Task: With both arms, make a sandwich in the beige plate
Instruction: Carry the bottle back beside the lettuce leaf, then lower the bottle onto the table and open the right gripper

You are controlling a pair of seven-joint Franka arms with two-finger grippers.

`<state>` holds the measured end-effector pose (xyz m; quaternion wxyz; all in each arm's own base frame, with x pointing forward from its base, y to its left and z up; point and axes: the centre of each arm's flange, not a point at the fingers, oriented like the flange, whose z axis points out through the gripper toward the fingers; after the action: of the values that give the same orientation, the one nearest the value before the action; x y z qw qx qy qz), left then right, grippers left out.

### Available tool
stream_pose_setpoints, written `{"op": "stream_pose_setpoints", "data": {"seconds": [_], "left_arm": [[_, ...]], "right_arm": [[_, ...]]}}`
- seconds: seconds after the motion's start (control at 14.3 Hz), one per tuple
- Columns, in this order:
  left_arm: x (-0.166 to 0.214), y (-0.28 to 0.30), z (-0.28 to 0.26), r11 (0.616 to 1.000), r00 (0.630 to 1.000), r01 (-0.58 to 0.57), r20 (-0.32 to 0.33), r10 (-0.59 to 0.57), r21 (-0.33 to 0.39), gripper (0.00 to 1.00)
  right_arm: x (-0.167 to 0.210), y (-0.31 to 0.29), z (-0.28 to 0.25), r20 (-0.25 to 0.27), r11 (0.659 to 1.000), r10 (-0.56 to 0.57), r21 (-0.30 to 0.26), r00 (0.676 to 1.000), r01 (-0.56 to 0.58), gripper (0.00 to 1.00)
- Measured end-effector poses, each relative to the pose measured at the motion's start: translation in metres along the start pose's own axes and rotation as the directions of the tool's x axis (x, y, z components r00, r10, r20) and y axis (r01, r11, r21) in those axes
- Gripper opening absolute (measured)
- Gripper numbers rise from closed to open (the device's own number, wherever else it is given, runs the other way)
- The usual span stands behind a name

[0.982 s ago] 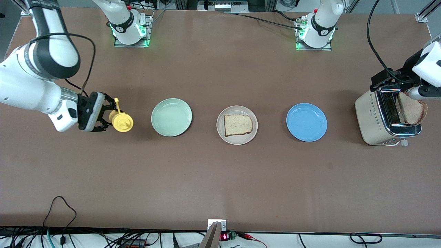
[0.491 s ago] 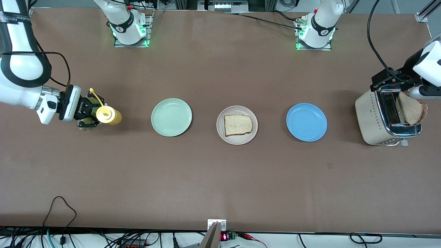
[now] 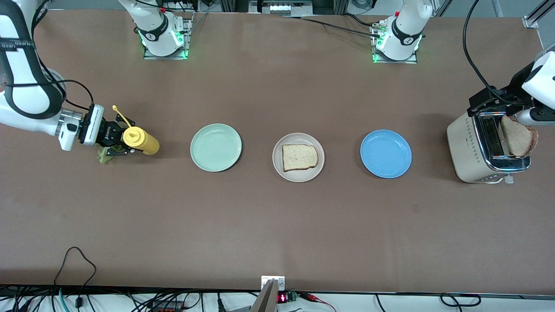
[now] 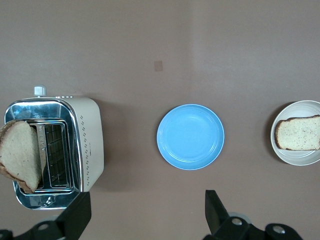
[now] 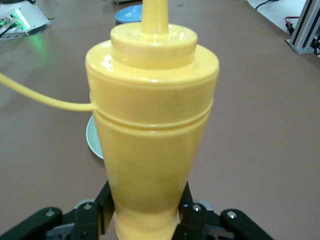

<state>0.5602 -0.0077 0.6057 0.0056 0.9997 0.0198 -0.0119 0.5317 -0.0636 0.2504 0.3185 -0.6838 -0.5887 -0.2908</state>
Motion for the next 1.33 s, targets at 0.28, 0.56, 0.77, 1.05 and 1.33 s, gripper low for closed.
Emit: {"op": "stream_pose_setpoints", "data": {"seconds": [0.28,0.56,0.77,1.05,1.33], "left_arm": [[0.0,0.0,0.0,1.0,1.0,0.0,0.0,0.0,0.0,1.0],[0.0,0.0,0.0,1.0,1.0,0.0,0.0,0.0,0.0,1.0],[0.0,0.0,0.0,1.0,1.0,-0.001,0.0,0.001,0.0,1.0],[0.0,0.001,0.0,1.0,1.0,-0.002,0.0,0.002,0.0,1.0],[0.0,0.001,0.0,1.0,1.0,-0.002,0.0,0.002,0.0,1.0]], "right_arm": [[-0.038,-0.003,0.023,-0.07,1.0,-0.009,0.006,0.998,0.01,0.54],[-0.058,-0.004,0.043,-0.112,1.0,-0.001,-0.001,0.994,0.001,0.53],[-0.069,-0.005,0.052,-0.116,1.0,0.005,-0.006,0.993,-0.006,0.53],[-0.073,-0.005,0.056,-0.119,1.0,0.011,-0.005,0.993,-0.011,0.53],[-0.08,-0.005,0.06,-0.113,1.0,0.022,-0.008,0.993,-0.023,0.53]]}}
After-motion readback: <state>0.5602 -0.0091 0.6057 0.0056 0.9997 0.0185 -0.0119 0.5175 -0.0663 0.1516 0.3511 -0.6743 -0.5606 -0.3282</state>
